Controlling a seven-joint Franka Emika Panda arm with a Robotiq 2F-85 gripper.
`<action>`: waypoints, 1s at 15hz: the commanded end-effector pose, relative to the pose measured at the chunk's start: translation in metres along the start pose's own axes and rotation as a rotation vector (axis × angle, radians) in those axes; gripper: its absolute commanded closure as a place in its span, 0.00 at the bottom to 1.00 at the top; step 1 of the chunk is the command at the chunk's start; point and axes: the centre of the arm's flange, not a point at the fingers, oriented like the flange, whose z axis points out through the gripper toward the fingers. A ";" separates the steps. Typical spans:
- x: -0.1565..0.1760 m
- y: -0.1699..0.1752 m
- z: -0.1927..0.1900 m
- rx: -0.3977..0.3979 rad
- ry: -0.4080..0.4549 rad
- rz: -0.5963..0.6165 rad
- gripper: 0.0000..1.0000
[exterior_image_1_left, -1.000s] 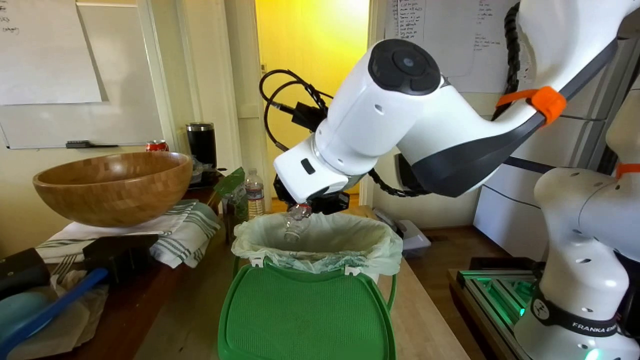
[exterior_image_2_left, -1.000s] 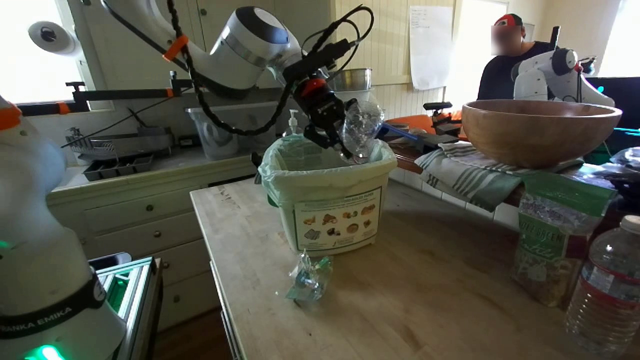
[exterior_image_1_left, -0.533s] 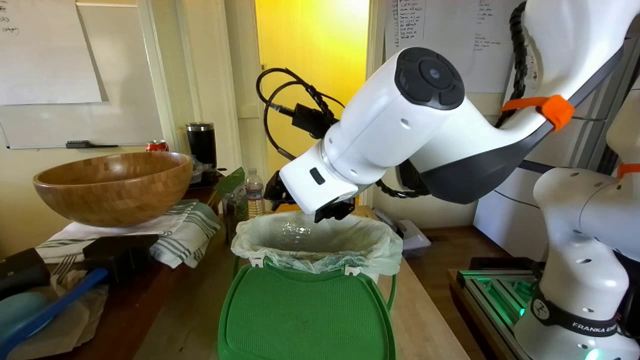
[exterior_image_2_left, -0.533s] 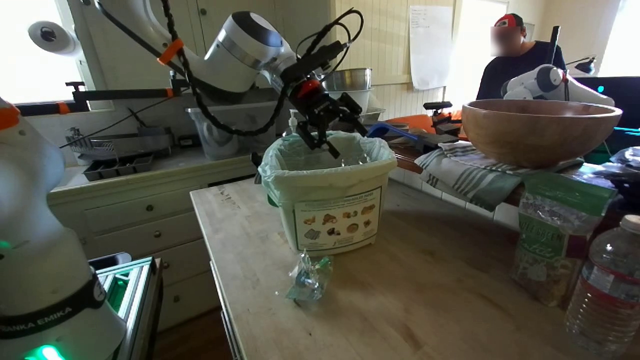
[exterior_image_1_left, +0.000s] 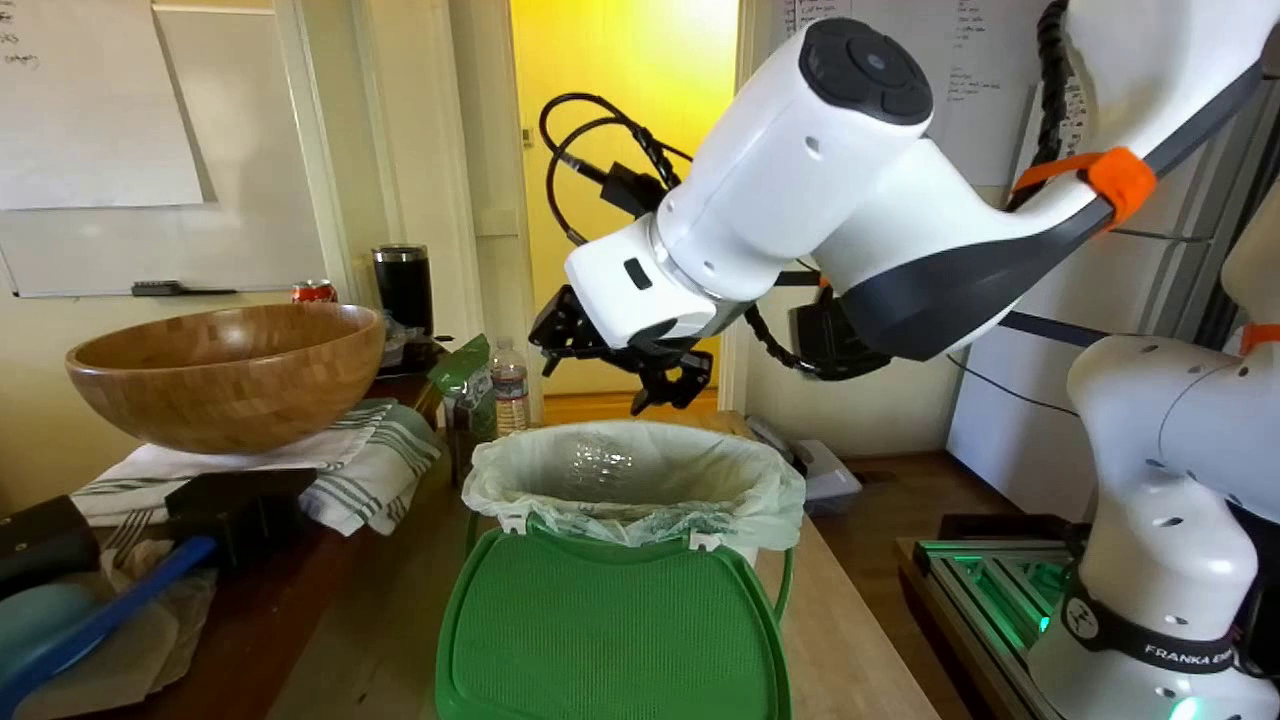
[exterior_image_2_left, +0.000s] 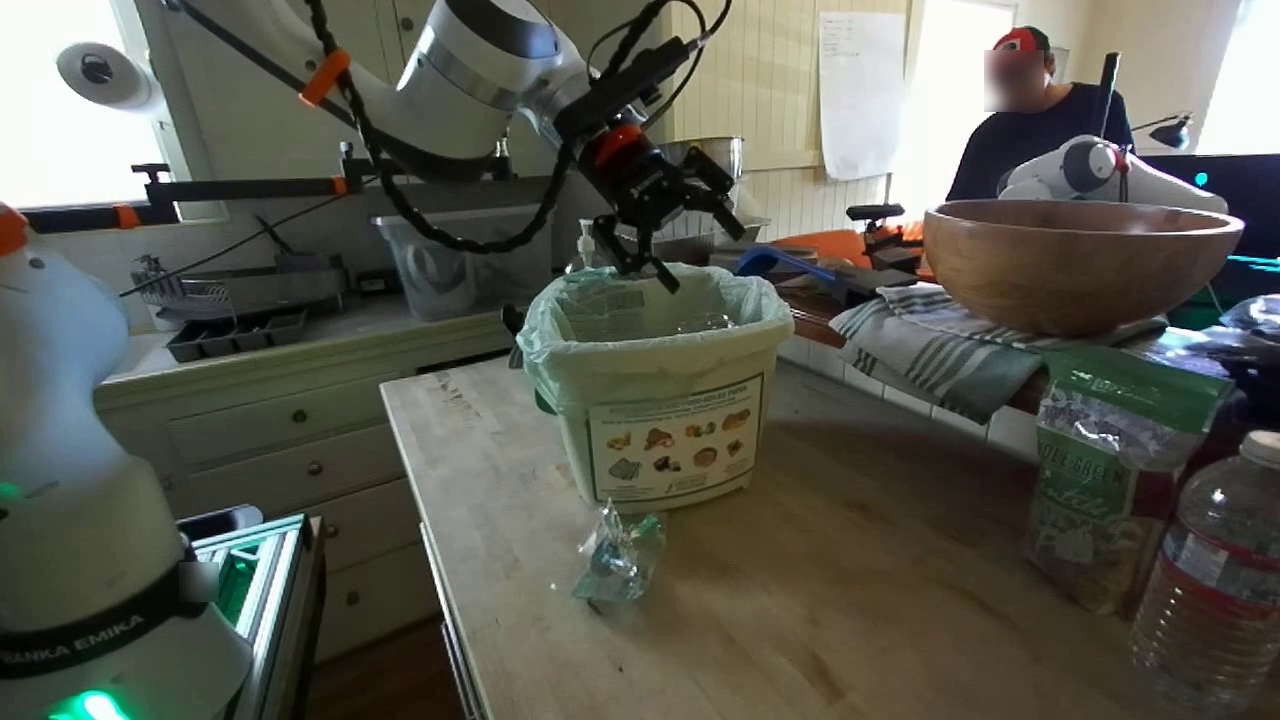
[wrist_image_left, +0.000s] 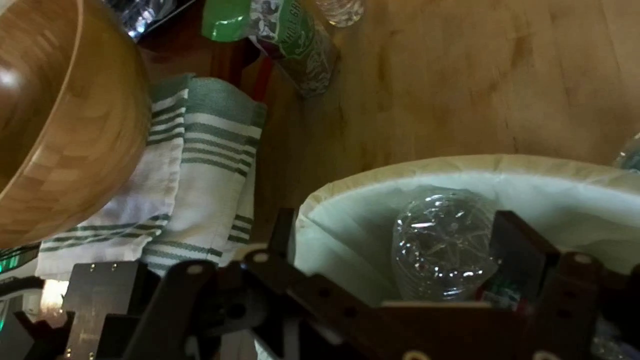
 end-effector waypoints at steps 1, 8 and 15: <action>-0.023 0.003 0.012 0.121 0.047 0.159 0.00; -0.059 -0.003 0.054 0.350 0.159 0.456 0.00; -0.069 -0.005 0.062 0.523 0.270 0.783 0.00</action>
